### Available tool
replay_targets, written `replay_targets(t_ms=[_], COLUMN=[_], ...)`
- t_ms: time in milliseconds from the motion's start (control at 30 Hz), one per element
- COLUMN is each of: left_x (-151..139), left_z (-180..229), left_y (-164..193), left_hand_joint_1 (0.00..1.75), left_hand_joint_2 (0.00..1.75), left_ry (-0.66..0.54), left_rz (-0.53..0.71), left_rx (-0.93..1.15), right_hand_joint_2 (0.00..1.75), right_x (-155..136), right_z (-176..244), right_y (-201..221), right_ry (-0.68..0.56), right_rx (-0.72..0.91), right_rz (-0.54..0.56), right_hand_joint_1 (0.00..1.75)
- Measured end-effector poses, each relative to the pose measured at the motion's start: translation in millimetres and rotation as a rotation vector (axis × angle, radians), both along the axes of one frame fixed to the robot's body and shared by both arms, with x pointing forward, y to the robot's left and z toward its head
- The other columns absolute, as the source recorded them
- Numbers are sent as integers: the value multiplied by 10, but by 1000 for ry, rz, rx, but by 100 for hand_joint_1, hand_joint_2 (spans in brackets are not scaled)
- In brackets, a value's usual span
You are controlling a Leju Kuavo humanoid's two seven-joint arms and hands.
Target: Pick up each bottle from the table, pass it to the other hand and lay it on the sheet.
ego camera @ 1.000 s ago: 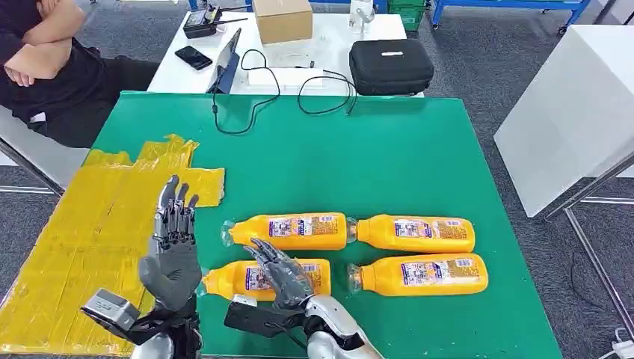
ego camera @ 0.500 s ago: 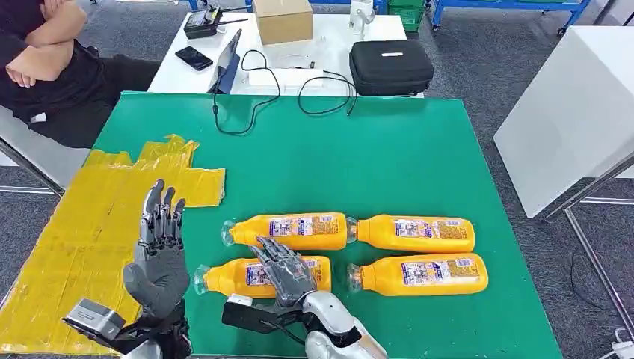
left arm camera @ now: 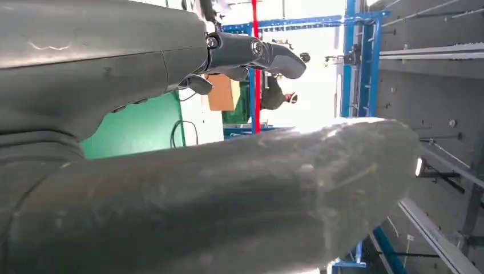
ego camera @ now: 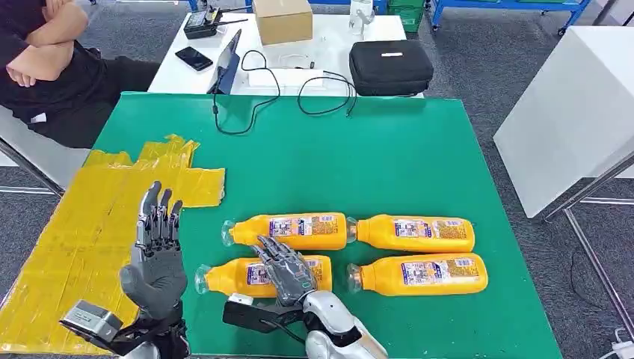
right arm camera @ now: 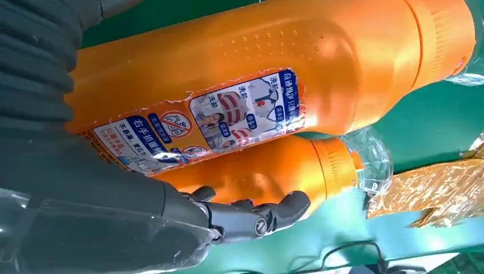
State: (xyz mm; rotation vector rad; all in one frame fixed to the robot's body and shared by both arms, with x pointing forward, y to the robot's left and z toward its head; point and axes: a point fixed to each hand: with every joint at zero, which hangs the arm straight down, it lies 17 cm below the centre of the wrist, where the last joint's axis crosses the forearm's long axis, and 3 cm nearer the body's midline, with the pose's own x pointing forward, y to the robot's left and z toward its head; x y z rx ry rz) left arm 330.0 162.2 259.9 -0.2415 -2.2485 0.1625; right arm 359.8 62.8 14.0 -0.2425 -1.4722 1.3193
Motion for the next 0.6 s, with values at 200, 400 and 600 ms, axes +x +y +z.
replay_targets(t_ms=[200,400,600], left_x=[-9,-14,-31], left_z=[6,-8,-34], left_y=[-1,26,76], left_hand_joint_1=[0,0,0], left_hand_joint_2=[0,0,0], left_ry=[0,7,17], left_rz=[-4,3,19], left_rx=[2,2,0], right_hand_joint_2=[175,175,175], right_x=[35,-7,-80], right_z=[0,42,15], right_y=[-41,-30,-68], right_ry=[-24,-37,-45], right_rx=[-27,-9,-30], right_rz=[-21,-20,-11], right_hand_joint_1=[0,0,0])
